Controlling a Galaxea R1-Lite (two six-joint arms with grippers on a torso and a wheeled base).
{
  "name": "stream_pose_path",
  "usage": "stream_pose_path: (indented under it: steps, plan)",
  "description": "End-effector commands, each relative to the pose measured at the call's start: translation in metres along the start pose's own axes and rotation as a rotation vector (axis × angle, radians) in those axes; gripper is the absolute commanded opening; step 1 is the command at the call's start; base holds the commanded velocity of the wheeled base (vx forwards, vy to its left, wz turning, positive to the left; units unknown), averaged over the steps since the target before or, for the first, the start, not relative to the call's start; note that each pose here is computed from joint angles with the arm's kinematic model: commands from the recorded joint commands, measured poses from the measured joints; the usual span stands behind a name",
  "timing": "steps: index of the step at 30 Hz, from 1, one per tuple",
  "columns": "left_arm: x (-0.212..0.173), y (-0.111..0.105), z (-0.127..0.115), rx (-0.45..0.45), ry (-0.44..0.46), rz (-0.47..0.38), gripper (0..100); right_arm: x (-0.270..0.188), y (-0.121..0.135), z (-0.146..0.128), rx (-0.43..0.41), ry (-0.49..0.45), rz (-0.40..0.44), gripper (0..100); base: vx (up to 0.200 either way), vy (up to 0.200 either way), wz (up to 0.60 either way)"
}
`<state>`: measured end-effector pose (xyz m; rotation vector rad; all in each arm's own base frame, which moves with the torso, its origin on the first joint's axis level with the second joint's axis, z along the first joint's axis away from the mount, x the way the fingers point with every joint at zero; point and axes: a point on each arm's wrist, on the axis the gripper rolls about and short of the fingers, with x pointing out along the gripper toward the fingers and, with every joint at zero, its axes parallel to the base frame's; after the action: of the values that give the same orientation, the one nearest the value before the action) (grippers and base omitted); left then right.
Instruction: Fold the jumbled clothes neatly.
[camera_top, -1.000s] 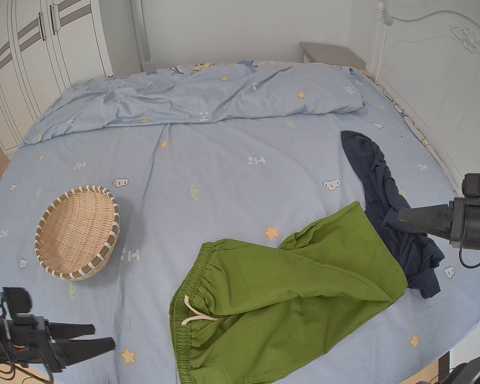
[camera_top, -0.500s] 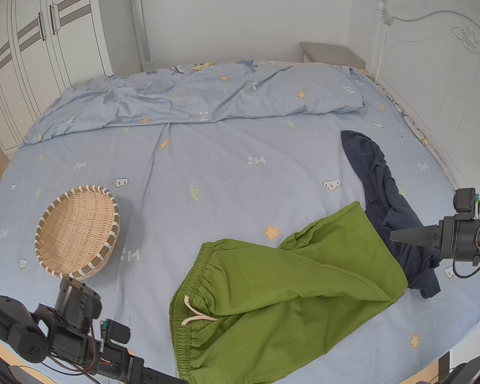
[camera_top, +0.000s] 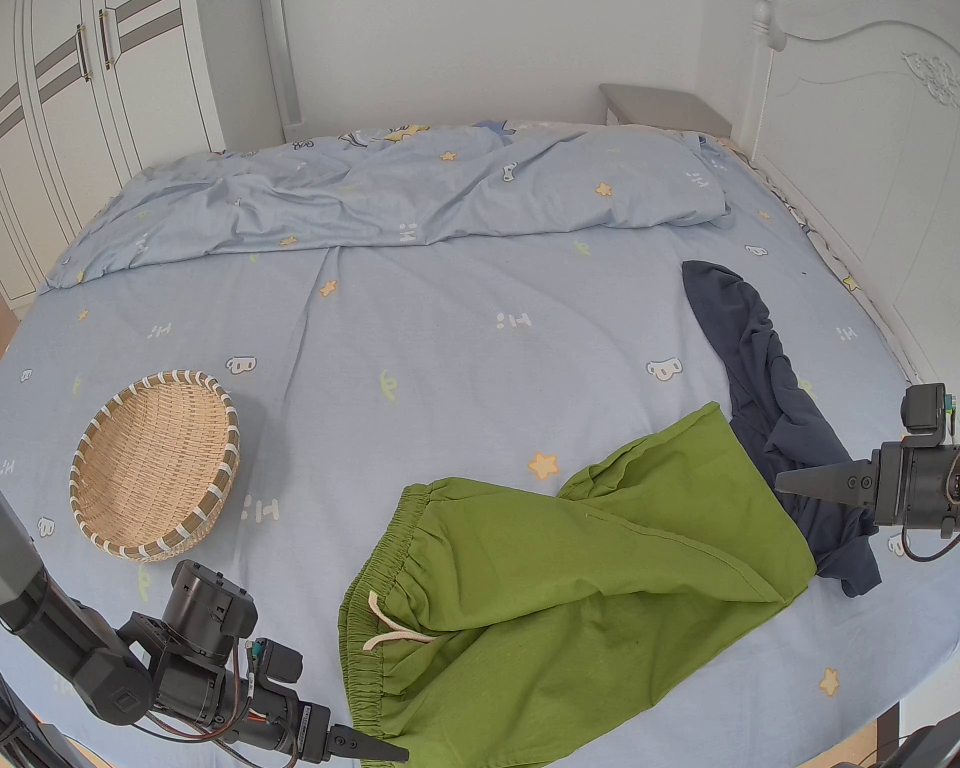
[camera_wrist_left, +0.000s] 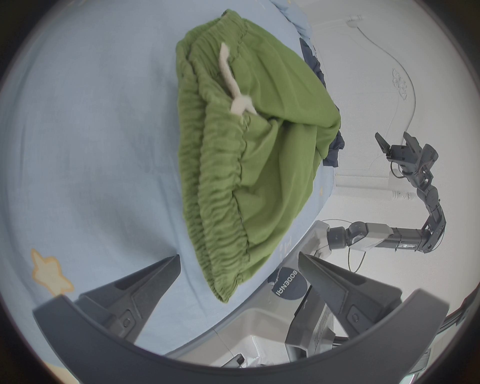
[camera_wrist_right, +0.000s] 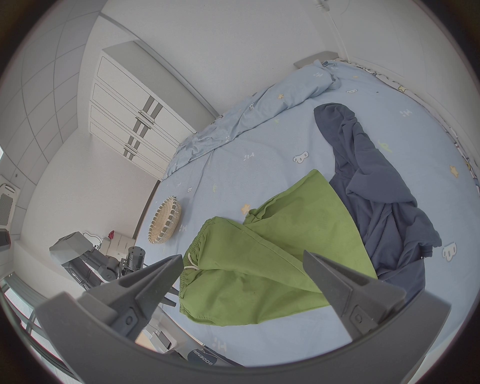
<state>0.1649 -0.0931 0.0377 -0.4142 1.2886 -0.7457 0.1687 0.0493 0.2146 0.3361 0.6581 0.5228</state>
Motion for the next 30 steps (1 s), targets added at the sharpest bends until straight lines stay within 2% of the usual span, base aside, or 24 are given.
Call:
stream_pose_path:
  steps: [1,6,22,23,30]
  plan:
    - [0.002,0.003,0.005,-0.010,-0.014,0.002,100,0.000,0.000,0.001,0.001,0.000,-0.001,100,0.000,0.000,0.00]
    - [0.002,0.001,0.011,0.017,-0.057,-0.014,100,0.000,-0.001,0.001,0.002,-0.001,-0.002,100,0.000,0.000,0.00]
    - [0.012,0.005,0.021,0.052,-0.102,-0.030,100,0.001,-0.001,0.000,0.003,0.004,-0.002,100,0.000,0.000,0.00]
    - [0.012,0.006,0.021,0.052,-0.102,-0.030,0,0.001,-0.001,0.000,0.003,0.004,-0.002,100,0.000,0.000,0.00]
    - [0.008,0.010,0.024,0.043,-0.137,-0.027,0,0.001,0.000,0.000,0.001,0.003,0.000,100,0.000,0.000,0.00]
